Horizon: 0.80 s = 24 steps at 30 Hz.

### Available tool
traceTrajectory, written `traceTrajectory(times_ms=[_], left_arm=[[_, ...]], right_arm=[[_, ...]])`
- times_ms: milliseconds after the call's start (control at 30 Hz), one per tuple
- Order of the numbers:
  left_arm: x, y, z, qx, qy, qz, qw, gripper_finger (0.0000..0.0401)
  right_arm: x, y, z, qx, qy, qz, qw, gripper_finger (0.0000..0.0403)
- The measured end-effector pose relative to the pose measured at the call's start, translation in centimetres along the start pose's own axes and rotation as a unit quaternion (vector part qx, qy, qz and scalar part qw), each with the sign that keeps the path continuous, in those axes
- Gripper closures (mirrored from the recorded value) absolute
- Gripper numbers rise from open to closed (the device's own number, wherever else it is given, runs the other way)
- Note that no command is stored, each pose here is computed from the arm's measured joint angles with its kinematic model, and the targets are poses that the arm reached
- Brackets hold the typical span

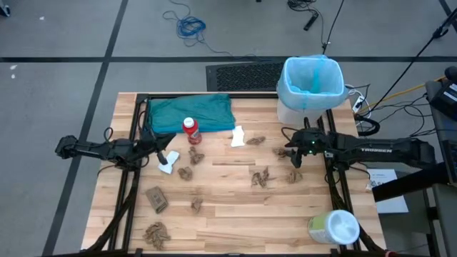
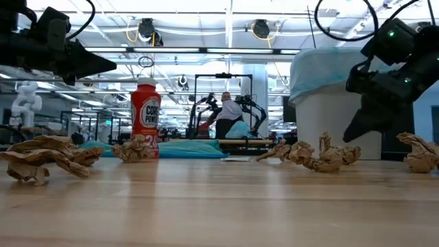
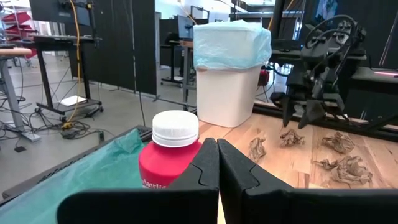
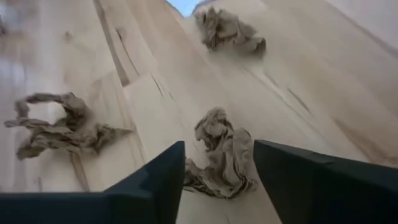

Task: Place trash/remove bag and relplace
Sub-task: Put the brown napkin into the blue trash bin

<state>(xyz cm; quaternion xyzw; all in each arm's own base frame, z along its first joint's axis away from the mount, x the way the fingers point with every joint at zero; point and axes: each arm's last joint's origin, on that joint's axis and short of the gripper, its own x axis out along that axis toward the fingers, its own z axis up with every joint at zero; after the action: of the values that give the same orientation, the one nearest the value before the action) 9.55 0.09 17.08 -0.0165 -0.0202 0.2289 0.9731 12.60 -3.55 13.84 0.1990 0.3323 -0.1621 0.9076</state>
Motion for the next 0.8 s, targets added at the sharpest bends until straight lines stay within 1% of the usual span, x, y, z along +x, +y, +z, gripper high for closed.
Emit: traceTrajectory(times_ms=[100,167,233,300,367,433,533,567,600,700,800], left_arm=[[0.0,0.0,0.0,0.000,0.000,0.000,1.000,0.0401],[0.0,0.0,0.0,0.000,0.001,0.000,1.000,0.0401],[0.0,0.0,0.0,0.001,0.001,0.000,1.000,0.0401],[0.0,0.0,0.0,0.004,0.001,0.000,1.000,0.0401],[0.0,0.0,0.0,0.004,0.001,0.000,1.000,0.0401],[0.0,0.0,0.0,0.004,0.002,0.000,1.000,0.0401],[0.0,0.0,0.0,0.004,0.002,0.000,1.000,0.0401],[0.0,0.0,0.0,0.004,0.002,0.000,1.000,0.0401],[0.0,0.0,0.0,0.004,0.002,0.000,1.000,0.0401],[0.0,0.0,0.0,0.004,0.001,0.000,1.000,0.0401],[0.0,0.0,0.0,0.003,0.001,0.000,1.000,0.0401]], right_arm=[[0.5,-0.1,0.0,0.008,0.011,-0.006,1.000,0.0196],[0.9,-0.3,-0.2,0.026,0.021,-0.032,0.999,0.0195],[1.3,-0.4,-0.4,0.044,0.031,-0.051,0.997,0.0200],[1.6,-0.5,-0.5,0.060,0.041,-0.056,0.996,0.0213],[2.0,-0.5,-0.5,0.074,0.043,-0.057,0.995,0.0237],[2.3,-0.5,-0.4,0.081,0.038,-0.055,0.994,0.0274],[2.5,0.0,0.1,0.076,0.020,-0.038,0.996,0.0351],[2.4,0.4,0.6,0.071,0.012,-0.029,0.997,0.0375],[2.3,0.9,1.2,0.064,0.002,-0.018,0.998,0.0387],[1.5,2.9,4.1,0.045,-0.037,0.019,0.998,0.0388],[-0.1,5.0,7.8,0.026,-0.085,0.051,0.995,0.0392]])
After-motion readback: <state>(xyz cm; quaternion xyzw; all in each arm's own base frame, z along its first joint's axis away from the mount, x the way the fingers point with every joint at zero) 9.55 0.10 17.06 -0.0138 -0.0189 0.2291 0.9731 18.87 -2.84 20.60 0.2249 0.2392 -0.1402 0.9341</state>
